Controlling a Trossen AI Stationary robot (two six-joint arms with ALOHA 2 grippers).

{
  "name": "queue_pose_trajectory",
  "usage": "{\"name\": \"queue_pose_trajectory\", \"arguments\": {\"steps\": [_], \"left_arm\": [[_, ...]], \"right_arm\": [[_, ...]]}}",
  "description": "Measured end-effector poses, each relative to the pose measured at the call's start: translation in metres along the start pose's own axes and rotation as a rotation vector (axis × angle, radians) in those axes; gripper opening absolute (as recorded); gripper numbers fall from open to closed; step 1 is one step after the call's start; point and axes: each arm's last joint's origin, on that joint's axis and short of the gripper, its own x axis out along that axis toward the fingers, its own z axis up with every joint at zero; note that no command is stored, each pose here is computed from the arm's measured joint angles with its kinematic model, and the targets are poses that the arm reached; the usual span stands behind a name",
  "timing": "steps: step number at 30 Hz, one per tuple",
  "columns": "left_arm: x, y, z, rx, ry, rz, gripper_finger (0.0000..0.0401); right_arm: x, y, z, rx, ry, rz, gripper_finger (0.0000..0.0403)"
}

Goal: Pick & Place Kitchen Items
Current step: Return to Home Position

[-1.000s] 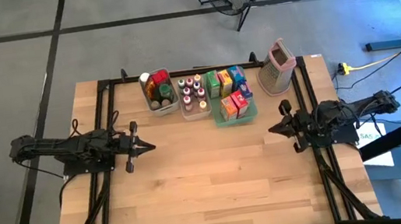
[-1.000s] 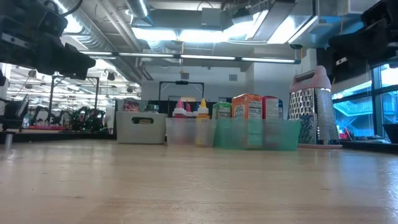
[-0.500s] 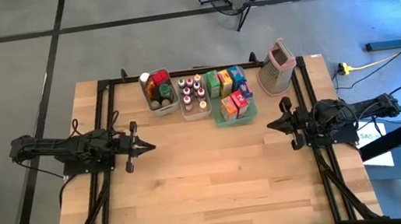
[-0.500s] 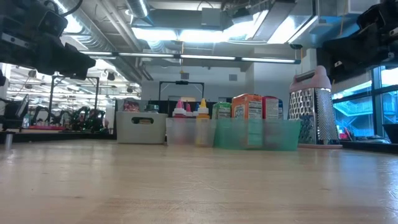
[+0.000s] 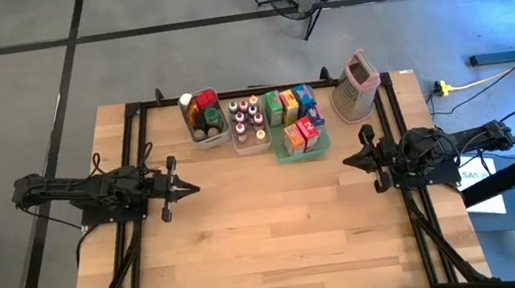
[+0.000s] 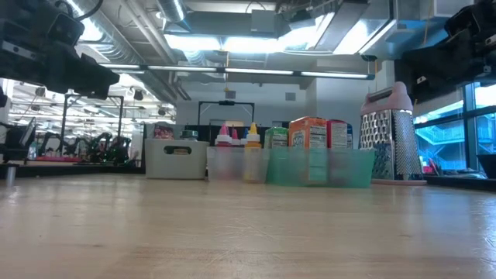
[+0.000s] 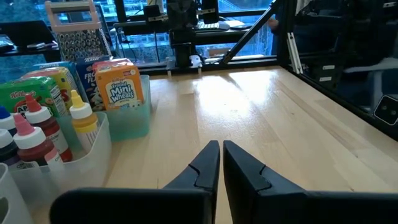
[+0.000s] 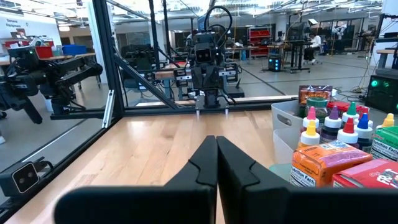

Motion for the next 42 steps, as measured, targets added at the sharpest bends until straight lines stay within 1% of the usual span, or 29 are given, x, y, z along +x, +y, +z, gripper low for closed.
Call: {"name": "queue_pose_trajectory", "arguments": {"steps": [35,42], "left_arm": [[0.0000,0.0000,0.0001,0.000,-0.001,-0.001,0.0008],[0.0000,0.0000,0.0001,0.000,-0.001,0.000,0.0012]], "right_arm": [[0.0000,0.0000,0.0000,0.000,0.001,0.000,0.0001],[0.0000,0.0000,0.0000,0.000,0.000,0.000,0.0001]]}}
